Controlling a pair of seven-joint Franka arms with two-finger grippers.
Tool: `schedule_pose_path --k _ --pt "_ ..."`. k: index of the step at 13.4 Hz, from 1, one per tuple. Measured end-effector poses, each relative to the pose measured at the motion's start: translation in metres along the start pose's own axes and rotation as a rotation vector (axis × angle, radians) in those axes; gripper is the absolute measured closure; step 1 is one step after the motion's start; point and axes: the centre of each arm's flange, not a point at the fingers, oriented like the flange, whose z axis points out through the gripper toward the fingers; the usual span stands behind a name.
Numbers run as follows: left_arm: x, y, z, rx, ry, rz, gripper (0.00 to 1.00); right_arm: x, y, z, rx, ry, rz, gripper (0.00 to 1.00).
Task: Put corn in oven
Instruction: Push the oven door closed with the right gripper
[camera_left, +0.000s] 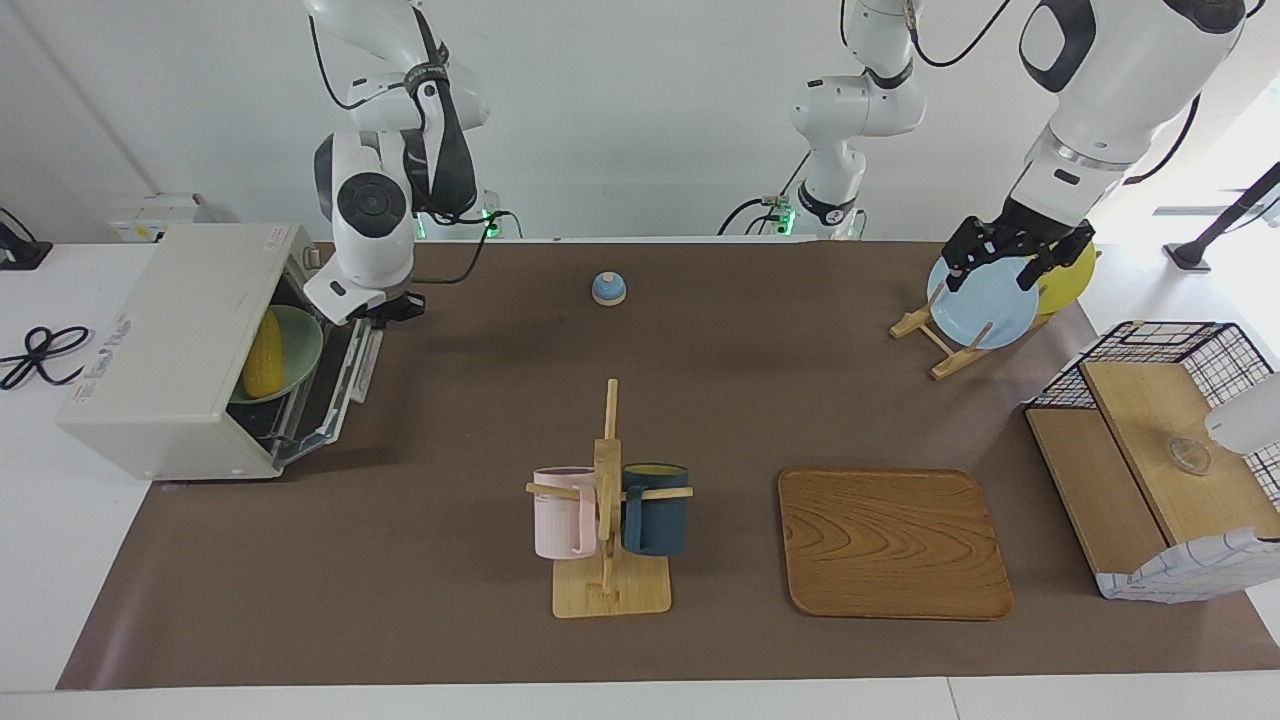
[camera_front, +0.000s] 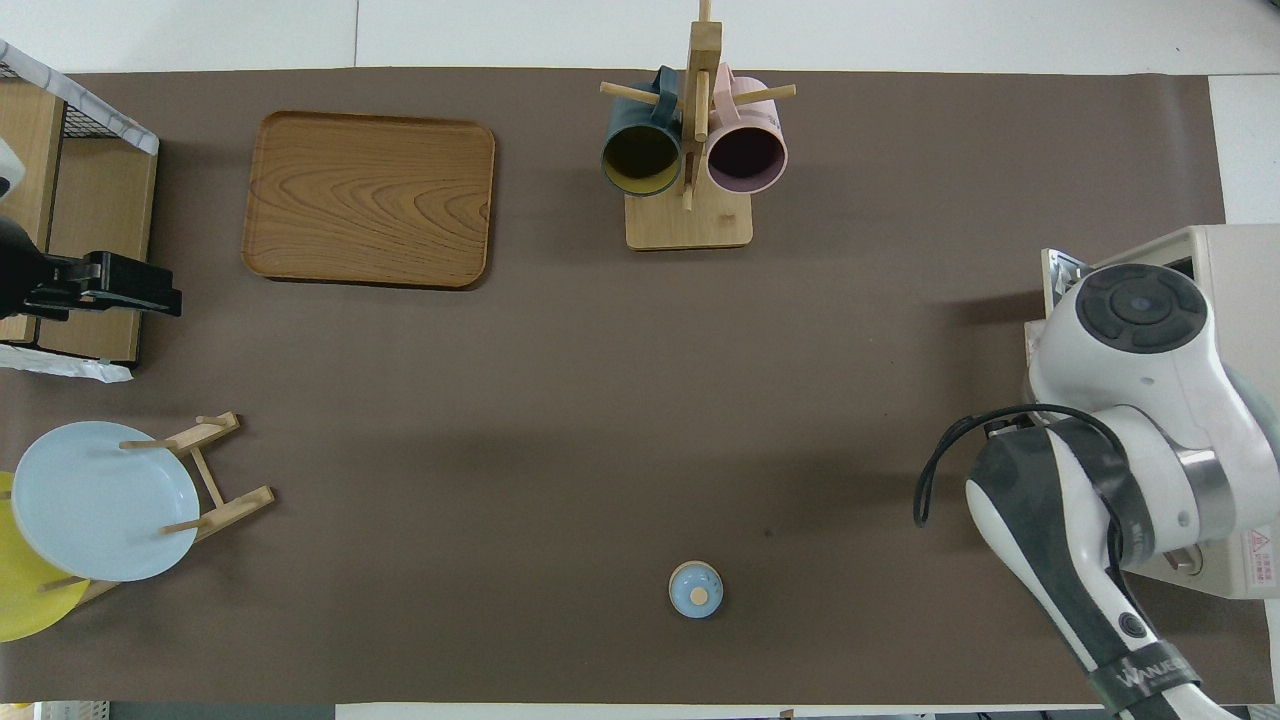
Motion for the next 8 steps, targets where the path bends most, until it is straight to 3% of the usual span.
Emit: schedule_pose_path --k 8 --pt "0.0 0.0 0.0 0.0 0.0 0.0 0.0 -0.023 0.087 -0.02 0.023 0.023 -0.06 0.98"
